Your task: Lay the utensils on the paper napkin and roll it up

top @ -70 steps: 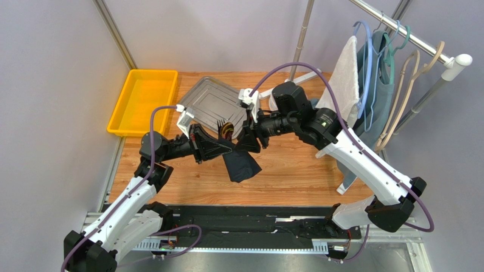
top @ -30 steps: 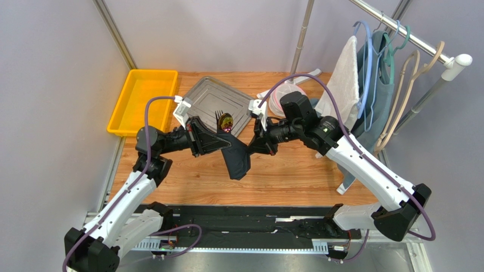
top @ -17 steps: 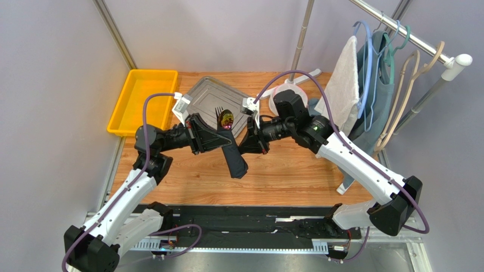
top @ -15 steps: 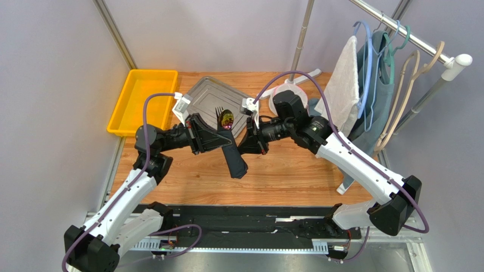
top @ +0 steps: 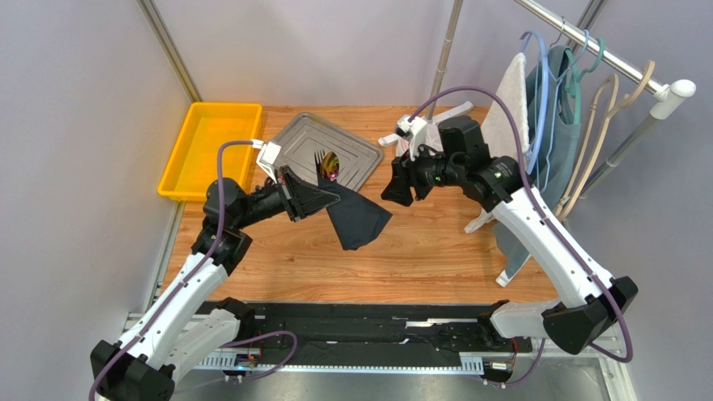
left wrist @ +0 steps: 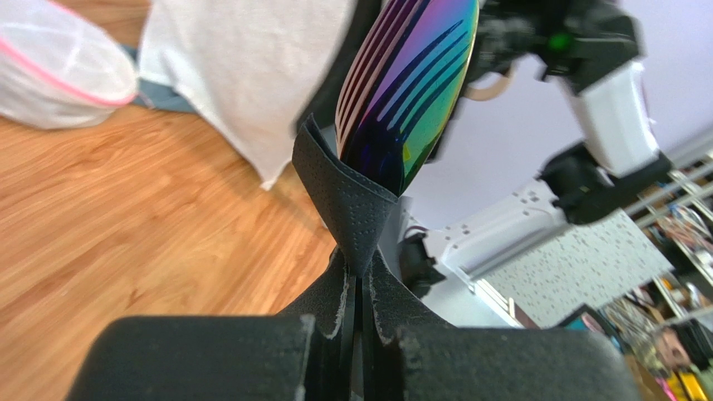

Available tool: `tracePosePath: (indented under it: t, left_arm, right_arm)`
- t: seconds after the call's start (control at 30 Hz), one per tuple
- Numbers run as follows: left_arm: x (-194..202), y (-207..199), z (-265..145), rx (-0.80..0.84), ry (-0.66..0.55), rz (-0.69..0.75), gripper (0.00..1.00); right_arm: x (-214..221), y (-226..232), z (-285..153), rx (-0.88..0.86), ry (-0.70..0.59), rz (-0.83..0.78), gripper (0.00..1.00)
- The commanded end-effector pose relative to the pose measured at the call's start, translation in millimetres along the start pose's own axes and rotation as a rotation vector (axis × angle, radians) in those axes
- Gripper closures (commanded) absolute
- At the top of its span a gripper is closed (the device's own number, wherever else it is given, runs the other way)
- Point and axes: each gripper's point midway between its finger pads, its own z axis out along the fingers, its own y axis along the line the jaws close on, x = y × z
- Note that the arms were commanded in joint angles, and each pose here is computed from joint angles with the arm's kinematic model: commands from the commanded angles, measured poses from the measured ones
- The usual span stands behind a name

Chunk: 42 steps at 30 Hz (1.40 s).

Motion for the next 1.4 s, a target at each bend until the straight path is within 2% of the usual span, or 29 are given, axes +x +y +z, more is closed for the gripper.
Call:
tracePosePath:
  t: [0.0,0.07,0.13,0.23,0.37,0.87,1.07,1.2,1.37]
  left_arm:
    - [-20,22,4,-0.136,-0.063,0.046,1.0]
    - [-24,22,6,-0.133,-0.075,0.046,1.0]
    - [-23,26,7,-0.144,-0.065,0.047,1.0]
    - [-27,31,6,-0.189,-0.069,0.053,1.0]
    - [-28,25,8,-0.158,-0.066,0.048,1.0]
    - [-37,-5,12,-0.022,-0.08,0.026,1.0]
    - [-38,-11,12,0.005,-0.087,0.016,1.0]
    - [-38,-13,12,0.015,-0.094,0.015,1.0]
    - [-40,-16,11,0.031,-0.101,0.01,1.0]
  right_arm:
    - [-26,11,-47,0.083,-0.106,-0.053,0.42]
    - [-27,23,-47,0.025,-0.11,-0.049,0.27]
    - [-27,28,-43,0.006,-0.106,-0.042,0.24]
    - [-33,38,-41,-0.039,-0.124,-0.044,0.23]
    - [-32,63,-24,-0.141,-0.107,-0.019,0.23]
    - [-10,66,39,-0.245,-0.02,0.067,0.2]
    - [-12,81,43,-0.346,-0.021,0.089,0.25]
    - [-12,95,40,-0.436,-0.015,0.101,0.38]
    - [-10,104,42,-0.492,-0.004,0.121,0.46]
